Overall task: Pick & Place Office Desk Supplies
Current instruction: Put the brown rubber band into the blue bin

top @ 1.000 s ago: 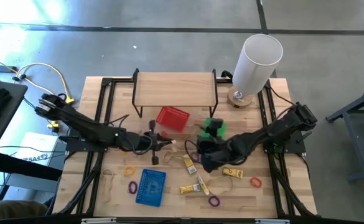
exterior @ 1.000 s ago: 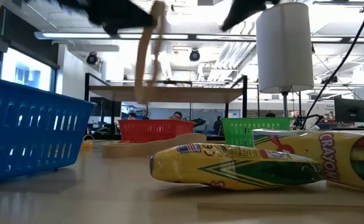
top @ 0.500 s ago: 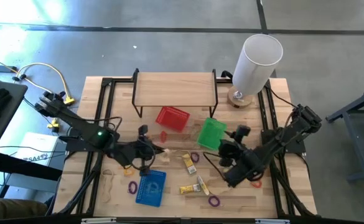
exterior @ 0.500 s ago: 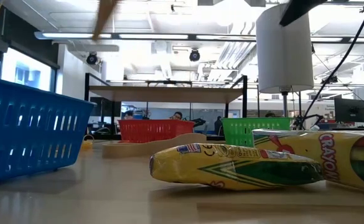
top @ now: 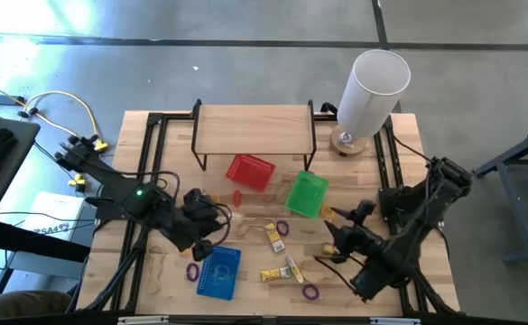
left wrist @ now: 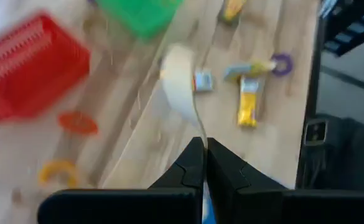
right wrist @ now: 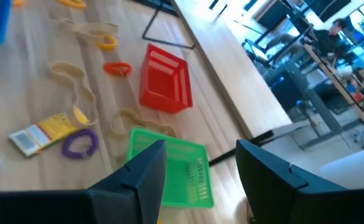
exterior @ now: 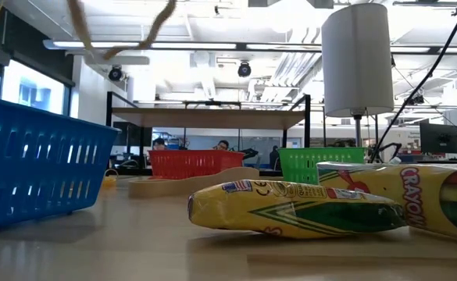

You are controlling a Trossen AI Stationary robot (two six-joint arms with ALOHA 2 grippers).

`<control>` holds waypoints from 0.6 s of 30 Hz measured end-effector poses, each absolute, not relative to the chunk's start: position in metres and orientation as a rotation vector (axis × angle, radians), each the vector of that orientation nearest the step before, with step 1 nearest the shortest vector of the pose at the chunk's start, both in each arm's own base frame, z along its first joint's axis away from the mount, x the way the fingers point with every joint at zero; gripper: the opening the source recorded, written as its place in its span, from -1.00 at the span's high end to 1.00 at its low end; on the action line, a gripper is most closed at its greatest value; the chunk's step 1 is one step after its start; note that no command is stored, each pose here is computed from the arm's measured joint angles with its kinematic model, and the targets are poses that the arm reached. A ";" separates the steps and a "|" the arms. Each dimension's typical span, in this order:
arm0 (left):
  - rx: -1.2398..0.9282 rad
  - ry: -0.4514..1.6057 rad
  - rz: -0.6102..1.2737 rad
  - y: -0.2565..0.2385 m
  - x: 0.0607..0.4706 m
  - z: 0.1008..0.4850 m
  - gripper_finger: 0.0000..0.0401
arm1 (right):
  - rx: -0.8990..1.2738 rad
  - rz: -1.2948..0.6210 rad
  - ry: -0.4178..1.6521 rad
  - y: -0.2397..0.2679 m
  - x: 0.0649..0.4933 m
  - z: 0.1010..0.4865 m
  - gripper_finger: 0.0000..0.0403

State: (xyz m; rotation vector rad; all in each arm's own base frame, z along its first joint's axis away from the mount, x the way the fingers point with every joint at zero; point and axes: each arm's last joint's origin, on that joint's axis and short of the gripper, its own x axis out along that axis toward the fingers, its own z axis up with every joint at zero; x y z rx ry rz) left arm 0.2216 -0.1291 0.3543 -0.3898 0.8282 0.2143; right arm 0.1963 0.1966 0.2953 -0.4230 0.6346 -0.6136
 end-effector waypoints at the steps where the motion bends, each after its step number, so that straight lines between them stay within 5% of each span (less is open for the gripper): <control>1: -0.401 0.865 0.243 -0.130 0.223 0.351 1.00 | -0.417 -0.608 0.630 0.198 0.195 0.295 0.09; 18: -0.624 1.086 0.329 -0.159 0.243 0.321 1.00 | -0.407 -0.611 0.569 0.201 0.196 0.296 0.09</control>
